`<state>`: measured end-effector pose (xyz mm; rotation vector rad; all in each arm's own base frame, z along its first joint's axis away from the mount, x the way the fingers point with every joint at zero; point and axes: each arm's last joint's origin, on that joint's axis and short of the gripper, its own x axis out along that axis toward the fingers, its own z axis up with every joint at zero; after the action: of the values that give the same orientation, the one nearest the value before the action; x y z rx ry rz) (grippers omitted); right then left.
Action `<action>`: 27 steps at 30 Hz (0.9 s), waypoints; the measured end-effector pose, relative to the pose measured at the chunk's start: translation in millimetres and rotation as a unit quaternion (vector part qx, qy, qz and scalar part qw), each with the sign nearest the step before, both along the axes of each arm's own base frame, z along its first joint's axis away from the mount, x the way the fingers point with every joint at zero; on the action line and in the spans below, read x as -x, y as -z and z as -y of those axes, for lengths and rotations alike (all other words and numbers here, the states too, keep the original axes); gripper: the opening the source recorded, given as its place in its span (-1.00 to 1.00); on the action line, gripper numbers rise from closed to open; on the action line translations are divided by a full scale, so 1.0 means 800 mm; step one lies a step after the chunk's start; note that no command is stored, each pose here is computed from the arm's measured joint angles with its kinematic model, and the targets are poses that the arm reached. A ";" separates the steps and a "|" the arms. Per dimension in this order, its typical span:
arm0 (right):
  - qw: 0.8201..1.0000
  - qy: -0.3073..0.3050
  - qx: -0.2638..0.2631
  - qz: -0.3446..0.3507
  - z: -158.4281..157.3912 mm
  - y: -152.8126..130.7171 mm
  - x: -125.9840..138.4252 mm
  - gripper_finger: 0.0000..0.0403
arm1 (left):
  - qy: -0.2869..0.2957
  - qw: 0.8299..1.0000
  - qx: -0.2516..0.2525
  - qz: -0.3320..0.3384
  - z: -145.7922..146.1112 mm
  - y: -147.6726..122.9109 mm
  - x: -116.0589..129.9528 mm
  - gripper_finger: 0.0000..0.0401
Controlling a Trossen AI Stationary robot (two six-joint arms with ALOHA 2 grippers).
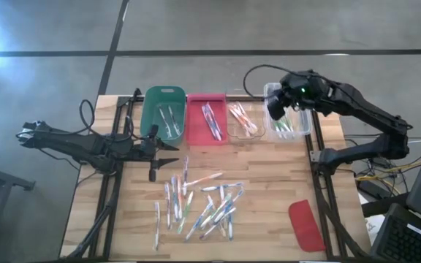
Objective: Pick & Place Toothbrushes
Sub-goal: Put the blue toothbrush into the red bin
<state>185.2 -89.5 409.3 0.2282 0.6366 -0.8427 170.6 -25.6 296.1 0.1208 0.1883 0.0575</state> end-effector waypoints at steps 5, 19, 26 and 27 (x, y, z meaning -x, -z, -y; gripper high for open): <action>0.996 -0.089 0.017 0.000 -0.039 -0.007 -0.004 -0.96 | 0.000 1.000 0.001 0.000 0.000 0.000 0.000 -0.23; 0.960 -0.269 0.077 -0.021 -0.158 -0.004 -0.011 -0.96 | -0.018 0.995 0.098 0.004 0.000 0.001 0.000 -0.23; 0.938 -0.337 0.071 -0.040 -0.203 0.007 -0.002 -0.96 | -0.030 0.986 0.164 -0.030 0.005 0.012 -0.006 -0.24; 0.937 -0.340 0.069 -0.040 -0.206 0.008 -0.001 -0.96 | -0.030 0.984 0.173 -0.042 0.007 0.016 -0.008 -0.25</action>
<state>185.8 75.0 402.9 -0.1555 0.6694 -0.2247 177.1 -31.4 283.1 -0.2288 0.2838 0.0797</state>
